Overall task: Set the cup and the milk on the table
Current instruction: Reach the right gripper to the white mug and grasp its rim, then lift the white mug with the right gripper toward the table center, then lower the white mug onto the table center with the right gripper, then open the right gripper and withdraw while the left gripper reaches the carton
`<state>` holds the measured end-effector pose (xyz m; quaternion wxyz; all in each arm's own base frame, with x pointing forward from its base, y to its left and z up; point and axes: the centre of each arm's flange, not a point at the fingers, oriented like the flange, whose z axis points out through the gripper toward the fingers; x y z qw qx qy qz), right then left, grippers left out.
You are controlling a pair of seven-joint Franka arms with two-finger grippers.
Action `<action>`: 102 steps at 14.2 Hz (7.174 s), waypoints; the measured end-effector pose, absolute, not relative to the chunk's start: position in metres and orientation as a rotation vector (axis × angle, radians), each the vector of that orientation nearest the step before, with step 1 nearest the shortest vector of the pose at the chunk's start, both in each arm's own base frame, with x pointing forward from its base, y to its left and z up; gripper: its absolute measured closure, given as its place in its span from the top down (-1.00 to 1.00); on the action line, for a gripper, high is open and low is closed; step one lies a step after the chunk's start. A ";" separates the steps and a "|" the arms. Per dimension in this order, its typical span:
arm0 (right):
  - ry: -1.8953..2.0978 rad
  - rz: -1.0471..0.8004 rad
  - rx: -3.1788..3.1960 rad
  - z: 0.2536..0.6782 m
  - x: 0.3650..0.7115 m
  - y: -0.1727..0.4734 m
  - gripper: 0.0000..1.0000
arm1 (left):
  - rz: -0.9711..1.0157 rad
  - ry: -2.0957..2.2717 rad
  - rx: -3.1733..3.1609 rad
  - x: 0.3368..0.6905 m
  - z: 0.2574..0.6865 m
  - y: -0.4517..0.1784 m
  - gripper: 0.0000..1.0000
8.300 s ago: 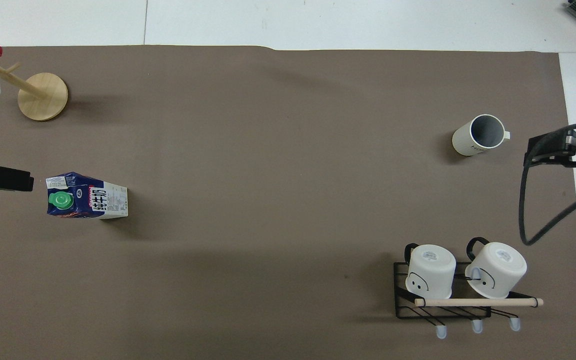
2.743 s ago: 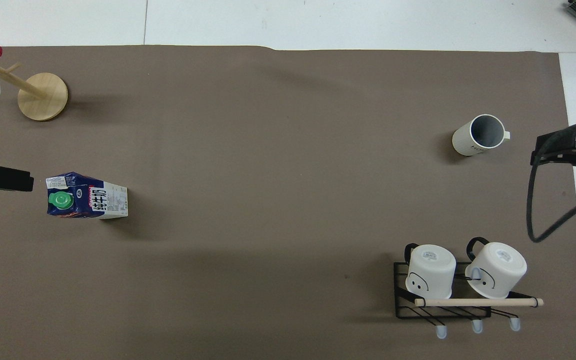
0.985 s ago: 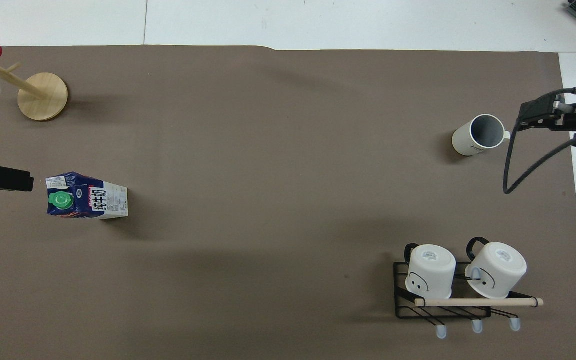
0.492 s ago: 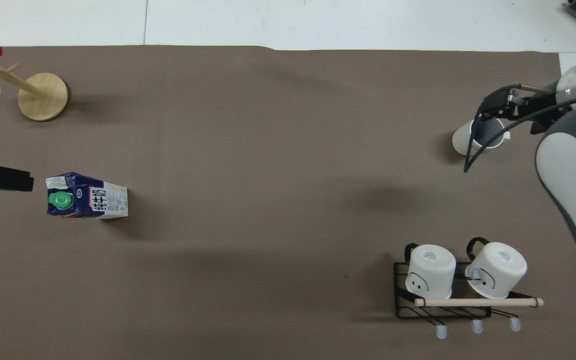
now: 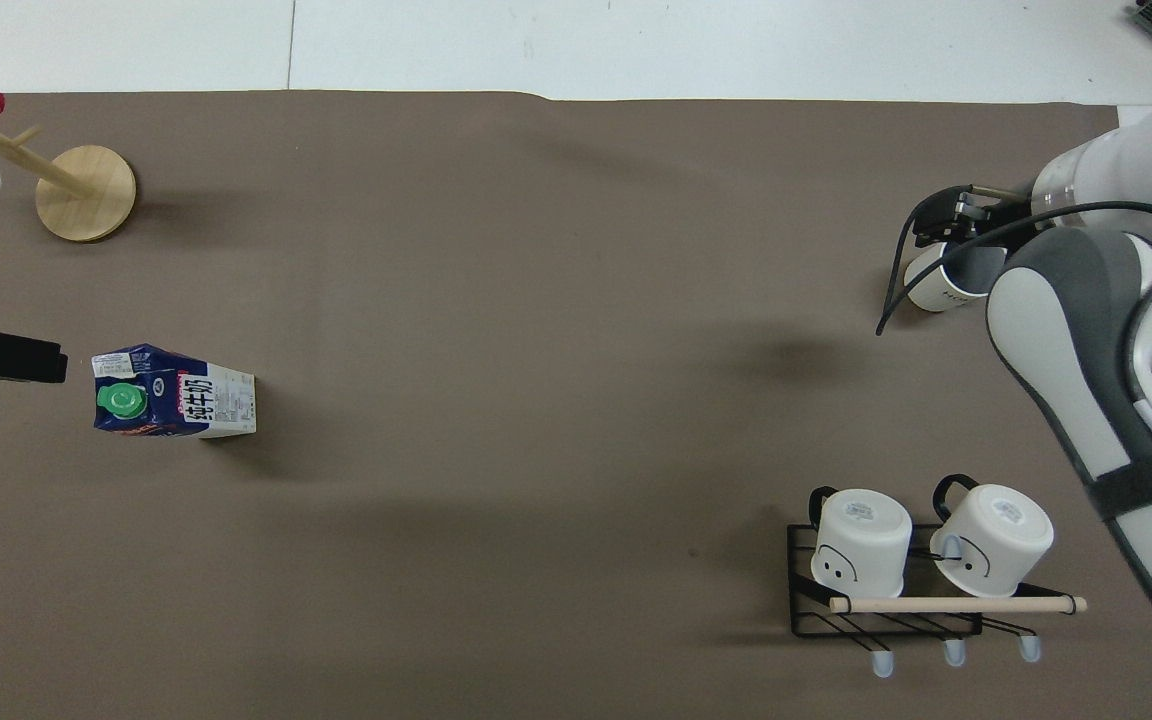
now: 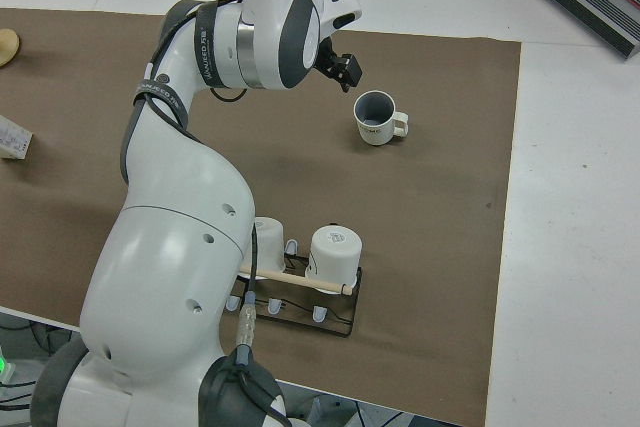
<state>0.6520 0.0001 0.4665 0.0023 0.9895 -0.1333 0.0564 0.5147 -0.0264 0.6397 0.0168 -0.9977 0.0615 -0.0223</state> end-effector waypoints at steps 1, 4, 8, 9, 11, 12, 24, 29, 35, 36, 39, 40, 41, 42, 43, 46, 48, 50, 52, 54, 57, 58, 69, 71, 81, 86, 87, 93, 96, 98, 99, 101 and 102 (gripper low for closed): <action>-0.418 0.178 3.105 0.456 0.656 0.000 1.00 | -0.069 0.191 -3.101 0.515 0.640 -0.026 1.00; -0.416 0.190 3.111 0.418 0.667 0.000 1.00 | -0.069 0.191 -3.101 0.515 0.640 -0.026 1.00; -0.396 0.186 3.113 0.395 0.664 0.001 1.00 | -0.069 0.191 -3.101 0.515 0.640 -0.026 1.00; -0.361 0.210 3.117 0.393 0.664 0.000 1.00 | -0.069 0.191 -3.101 0.515 0.640 -0.026 1.00; -0.290 0.232 3.119 0.386 0.665 -0.007 1.00 | -0.069 0.191 -3.101 0.515 0.640 -0.026 1.00; -0.266 0.229 3.120 0.383 0.665 -0.009 1.00 | -0.069 0.191 -3.101 0.515 0.640 -0.026 1.00; -0.131 0.211 3.108 0.346 0.656 -0.027 0.18 | -0.069 0.191 -3.101 0.515 0.640 -0.026 1.00; -0.136 0.207 3.108 0.348 0.656 -0.026 -0.90 | -0.069 0.191 -3.101 0.515 0.640 -0.026 1.00; -0.069 0.289 3.102 0.412 0.651 0.005 -0.91 | -0.069 0.191 -3.101 0.515 0.640 -0.026 1.00; -0.043 0.282 3.104 0.426 0.649 0.018 -0.91 | -0.069 0.191 -3.101 0.515 0.640 -0.026 1.00; -0.057 0.269 3.114 0.472 0.649 0.069 -0.91 | -0.069 0.191 -3.101 0.515 0.640 -0.026 1.00; -0.090 0.273 3.120 0.485 0.648 0.090 -0.91 | -0.069 0.191 -3.101 0.515 0.640 -0.026 1.00; -0.115 0.276 3.126 0.493 0.645 0.113 -0.91 | -0.069 0.191 -3.101 0.515 0.640 -0.026 1.00; -0.130 0.279 3.134 0.497 0.641 0.139 -0.91 | -0.069 0.191 -3.101 0.515 0.640 -0.026 1.00; -0.135 0.271 3.140 0.498 0.635 0.165 -0.91 | -0.069 0.191 -3.101 0.515 0.640 -0.026 1.00; -0.098 0.246 3.151 0.502 0.617 0.225 -0.91 | -0.069 0.191 -3.101 0.515 0.640 -0.026 1.00; -0.071 0.252 3.161 0.515 0.607 0.261 -0.91 | -0.069 0.191 -3.101 0.515 0.640 -0.026 1.00; -0.058 0.230 3.163 0.528 0.595 0.291 -0.91 | -0.069 0.191 -3.101 0.515 0.640 -0.026 1.00; -0.039 0.219 3.166 0.535 0.585 0.314 -0.91 | -0.069 0.191 -3.101 0.515 0.640 -0.026 1.00; -0.016 0.224 3.170 0.539 0.581 0.325 -0.91 | -0.069 0.191 -3.101 0.515 0.640 -0.026 1.00; 0.026 0.211 3.170 0.540 0.576 0.344 -0.91 | -0.069 0.191 -3.101 0.515 0.640 -0.026 1.00; 0.035 0.208 3.173 0.536 0.575 0.357 -0.91 | -0.069 0.191 -3.101 0.515 0.640 -0.026 1.00; 0.317 0.126 3.139 0.449 0.524 0.507 -0.91 | -0.069 0.191 -3.101 0.515 0.640 -0.026 1.00; 0.340 0.136 3.144 0.437 0.520 0.518 -0.91 | -0.069 0.191 -3.101 0.515 0.640 -0.026 1.00; 0.398 0.125 3.145 0.402 0.510 0.543 -0.91 | -0.069 0.191 -3.101 0.515 0.640 -0.026 1.00; 0.362 0.125 3.150 0.401 0.509 0.543 -0.69 | -0.069 0.191 -3.101 0.515 0.640 -0.026 1.00; 0.330 0.126 3.155 0.402 0.510 0.543 -0.45 | -0.069 0.191 -3.101 0.515 0.640 -0.026 1.00; 0.246 0.182 3.186 0.430 0.526 0.526 0.89 | -0.069 0.191 -3.101 0.515 0.640 -0.026 1.00; 0.177 0.257 3.213 0.480 0.541 0.497 1.00 | -0.069 0.191 -3.101 0.515 0.640 -0.026 1.00; 0.113 0.280 3.225 0.517 0.549 0.459 1.00 | -0.069 0.191 -3.101 0.515 0.640 -0.026 1.00; 0.087 0.286 3.233 0.536 0.553 0.434 1.00 | -0.069 0.191 -3.101 0.515 0.640 -0.026 1.00; 0.015 0.278 3.227 0.569 0.560 0.374 1.00 | -0.067 0.191 -3.101 0.515 0.640 -0.026 1.00; -0.050 0.263 3.215 0.585 0.563 0.340 1.00 | -0.058 0.191 -3.102 0.514 0.639 -0.026 1.00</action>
